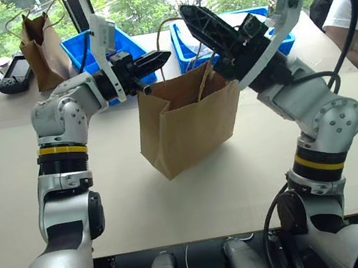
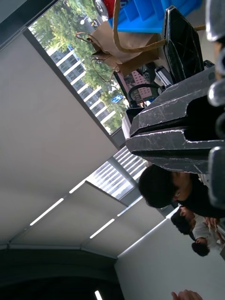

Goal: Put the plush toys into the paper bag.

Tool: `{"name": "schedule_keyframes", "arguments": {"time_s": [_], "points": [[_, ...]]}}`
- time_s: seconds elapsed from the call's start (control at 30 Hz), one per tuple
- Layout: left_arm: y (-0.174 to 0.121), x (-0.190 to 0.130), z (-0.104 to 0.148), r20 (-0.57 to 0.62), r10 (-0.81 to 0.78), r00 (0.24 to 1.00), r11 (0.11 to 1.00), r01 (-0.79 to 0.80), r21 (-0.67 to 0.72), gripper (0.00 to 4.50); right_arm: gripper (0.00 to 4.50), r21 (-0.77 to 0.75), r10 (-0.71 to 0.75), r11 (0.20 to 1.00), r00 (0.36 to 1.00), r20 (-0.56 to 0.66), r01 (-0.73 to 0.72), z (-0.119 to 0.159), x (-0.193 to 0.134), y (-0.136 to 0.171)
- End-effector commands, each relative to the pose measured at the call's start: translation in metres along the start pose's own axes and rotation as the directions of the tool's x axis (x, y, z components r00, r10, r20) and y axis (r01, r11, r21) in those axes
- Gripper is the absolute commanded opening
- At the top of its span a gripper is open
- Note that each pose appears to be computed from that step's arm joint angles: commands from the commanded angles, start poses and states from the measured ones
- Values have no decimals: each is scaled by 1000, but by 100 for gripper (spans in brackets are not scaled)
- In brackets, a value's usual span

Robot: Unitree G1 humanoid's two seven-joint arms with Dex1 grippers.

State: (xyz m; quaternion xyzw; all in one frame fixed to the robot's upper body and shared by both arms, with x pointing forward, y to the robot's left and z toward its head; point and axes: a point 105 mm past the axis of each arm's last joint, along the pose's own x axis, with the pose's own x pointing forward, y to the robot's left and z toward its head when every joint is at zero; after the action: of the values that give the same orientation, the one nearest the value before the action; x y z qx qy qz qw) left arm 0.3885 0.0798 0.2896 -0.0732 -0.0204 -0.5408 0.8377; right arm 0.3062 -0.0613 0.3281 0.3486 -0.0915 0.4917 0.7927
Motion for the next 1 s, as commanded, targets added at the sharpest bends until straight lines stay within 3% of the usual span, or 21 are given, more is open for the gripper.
{"name": "schedule_keyframes", "arguments": {"time_s": [0.03, 0.53, 0.67, 0.97, 1.0], "points": [[-6, -1, 6, 3, -23, 1000, 999, 23, 45, 0, 6, -20, 3, 1000, 1000, -17, -3, -6, -3, 7], [-24, -5, -6, -16, -99, 995, 993, 98, -59, 0, 6, -38, -52, 998, 991, -126, 47, -18, -20, 5], [-28, -12, 8, 40, -141, 989, 978, 146, -148, 118, 116, -11, -21, 1000, 988, -152, 19, -18, -24, 13], [-19, -46, 23, 11, -105, 994, 991, 105, -80, 439, 426, -59, -11, 998, 977, -213, -1, -7, -32, 24], [-17, -51, 22, -6, -96, 995, 993, 95, -66, 450, 447, -60, -4, 998, 969, -247, -11, -10, -34, 25]]}}
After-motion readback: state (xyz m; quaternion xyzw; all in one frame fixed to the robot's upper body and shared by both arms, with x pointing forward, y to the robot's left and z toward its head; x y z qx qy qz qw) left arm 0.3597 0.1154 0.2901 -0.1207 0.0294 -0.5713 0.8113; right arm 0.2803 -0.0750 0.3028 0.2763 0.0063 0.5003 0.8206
